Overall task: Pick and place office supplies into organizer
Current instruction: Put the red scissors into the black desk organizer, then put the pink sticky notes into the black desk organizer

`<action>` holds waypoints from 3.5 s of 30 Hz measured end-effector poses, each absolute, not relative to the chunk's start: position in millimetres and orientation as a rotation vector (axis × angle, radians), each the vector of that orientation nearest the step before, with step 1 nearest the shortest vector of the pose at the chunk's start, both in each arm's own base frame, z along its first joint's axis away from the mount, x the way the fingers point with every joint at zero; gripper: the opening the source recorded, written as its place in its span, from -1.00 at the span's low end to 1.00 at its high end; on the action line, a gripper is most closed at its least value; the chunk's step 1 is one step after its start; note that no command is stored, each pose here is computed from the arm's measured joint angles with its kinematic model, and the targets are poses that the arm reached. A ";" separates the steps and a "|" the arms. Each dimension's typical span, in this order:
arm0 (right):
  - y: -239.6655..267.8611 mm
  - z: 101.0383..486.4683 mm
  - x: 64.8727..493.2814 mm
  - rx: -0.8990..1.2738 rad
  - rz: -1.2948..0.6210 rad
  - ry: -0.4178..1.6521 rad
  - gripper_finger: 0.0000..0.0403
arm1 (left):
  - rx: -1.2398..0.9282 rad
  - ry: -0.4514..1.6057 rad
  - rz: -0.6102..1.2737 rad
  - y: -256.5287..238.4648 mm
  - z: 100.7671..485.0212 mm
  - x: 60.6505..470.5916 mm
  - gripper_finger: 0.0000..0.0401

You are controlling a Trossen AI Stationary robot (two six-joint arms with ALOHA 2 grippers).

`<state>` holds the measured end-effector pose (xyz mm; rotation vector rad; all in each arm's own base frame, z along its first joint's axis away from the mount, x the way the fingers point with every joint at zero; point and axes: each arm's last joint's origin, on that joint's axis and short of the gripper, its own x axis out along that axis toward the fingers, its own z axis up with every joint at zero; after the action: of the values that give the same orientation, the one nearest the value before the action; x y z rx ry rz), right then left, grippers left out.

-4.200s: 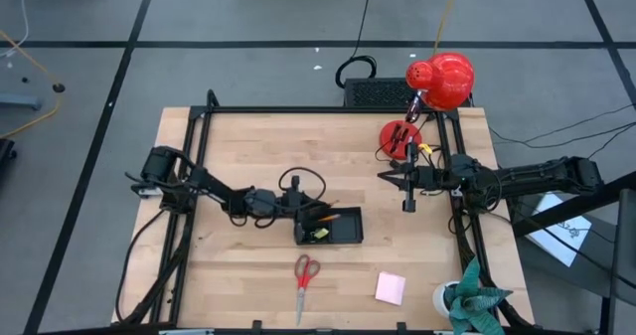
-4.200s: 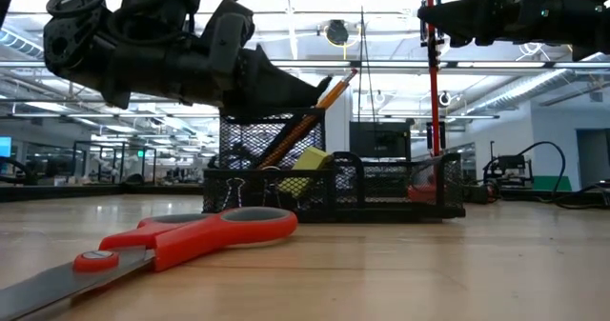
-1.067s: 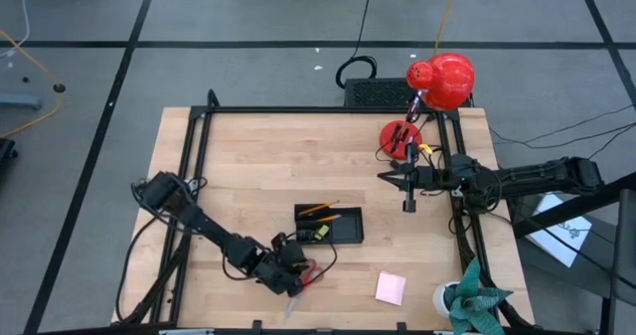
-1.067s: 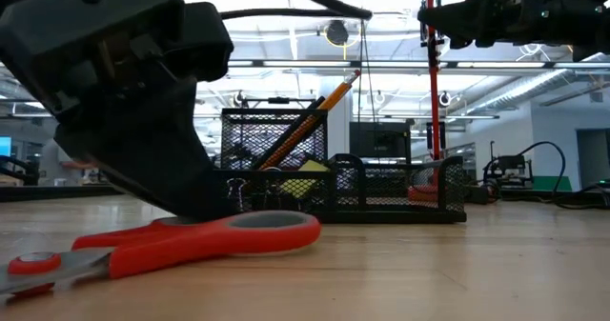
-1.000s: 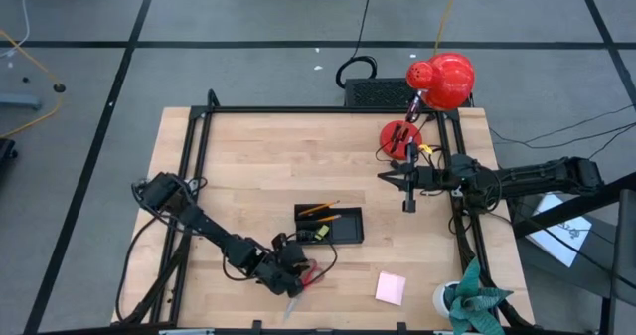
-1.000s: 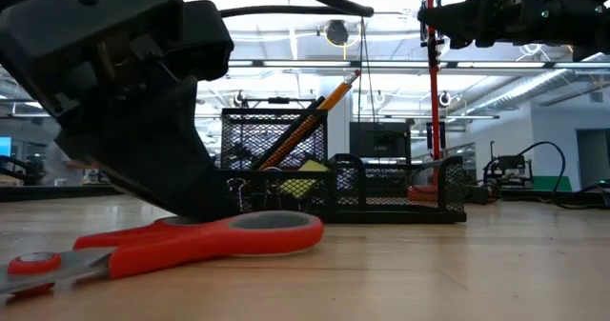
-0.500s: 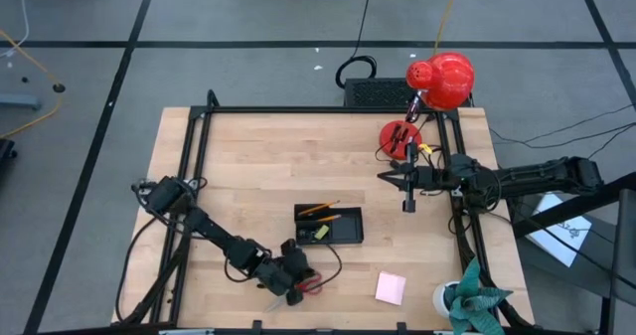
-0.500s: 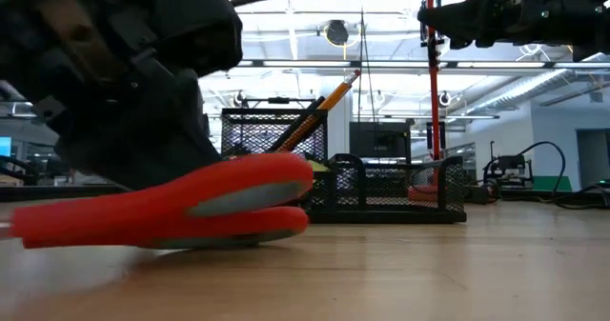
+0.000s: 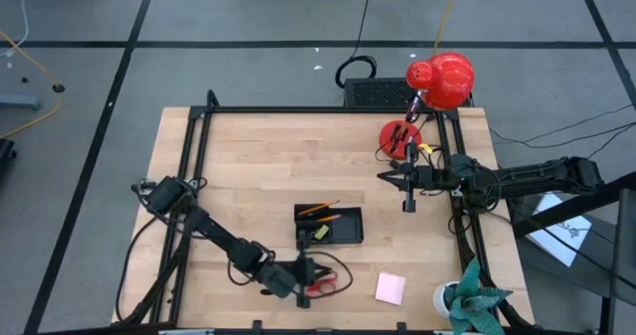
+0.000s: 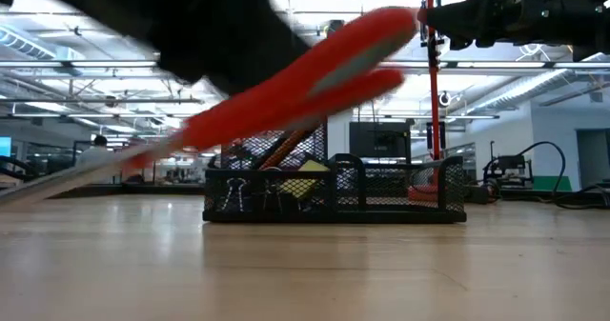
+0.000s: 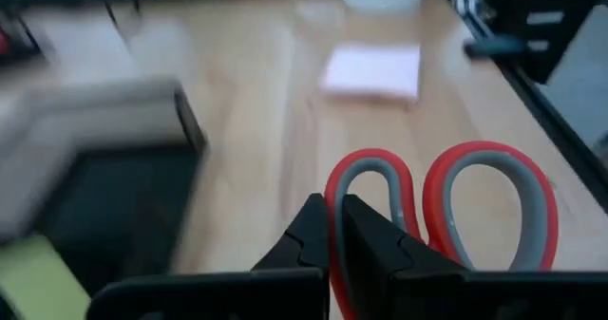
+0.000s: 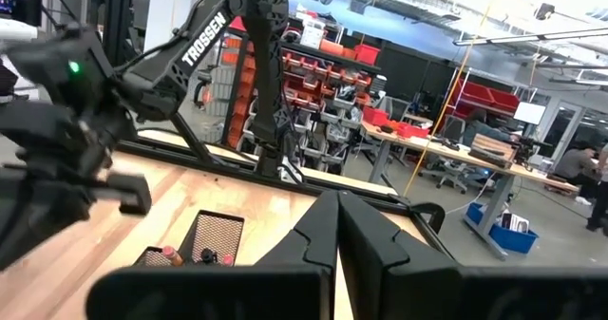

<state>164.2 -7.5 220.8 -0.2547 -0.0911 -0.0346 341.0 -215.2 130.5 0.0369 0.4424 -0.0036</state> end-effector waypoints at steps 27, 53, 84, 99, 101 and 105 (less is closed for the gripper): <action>-7.4 221.9 164.2 -0.252 -0.034 -0.104 -0.98 | 0.571 0.308 0.804 -102.7 269.0 397.1 -0.96; -7.4 221.3 164.2 -0.252 -0.032 -0.097 -0.98 | 0.611 0.428 1.066 -98.0 189.9 390.6 -0.98; -7.5 221.2 164.2 -0.278 -0.036 -0.096 -0.98 | 0.745 0.437 0.892 -125.3 188.2 389.7 -0.99; -7.6 220.6 164.2 -0.278 -0.036 -0.089 -0.98 | 0.794 0.330 0.739 -140.4 201.6 390.1 -0.99; -7.5 220.5 164.2 -0.277 -0.036 -0.089 -0.98 | 0.798 0.302 0.751 -140.6 207.8 389.7 -0.99; -7.5 220.6 164.2 -0.277 -0.036 -0.089 -0.98 | 0.879 0.273 0.777 -155.6 240.1 378.8 -1.00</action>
<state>164.2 -7.5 220.6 -0.2775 -0.0888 -0.0358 378.8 -155.6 240.1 0.8787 0.2732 0.7772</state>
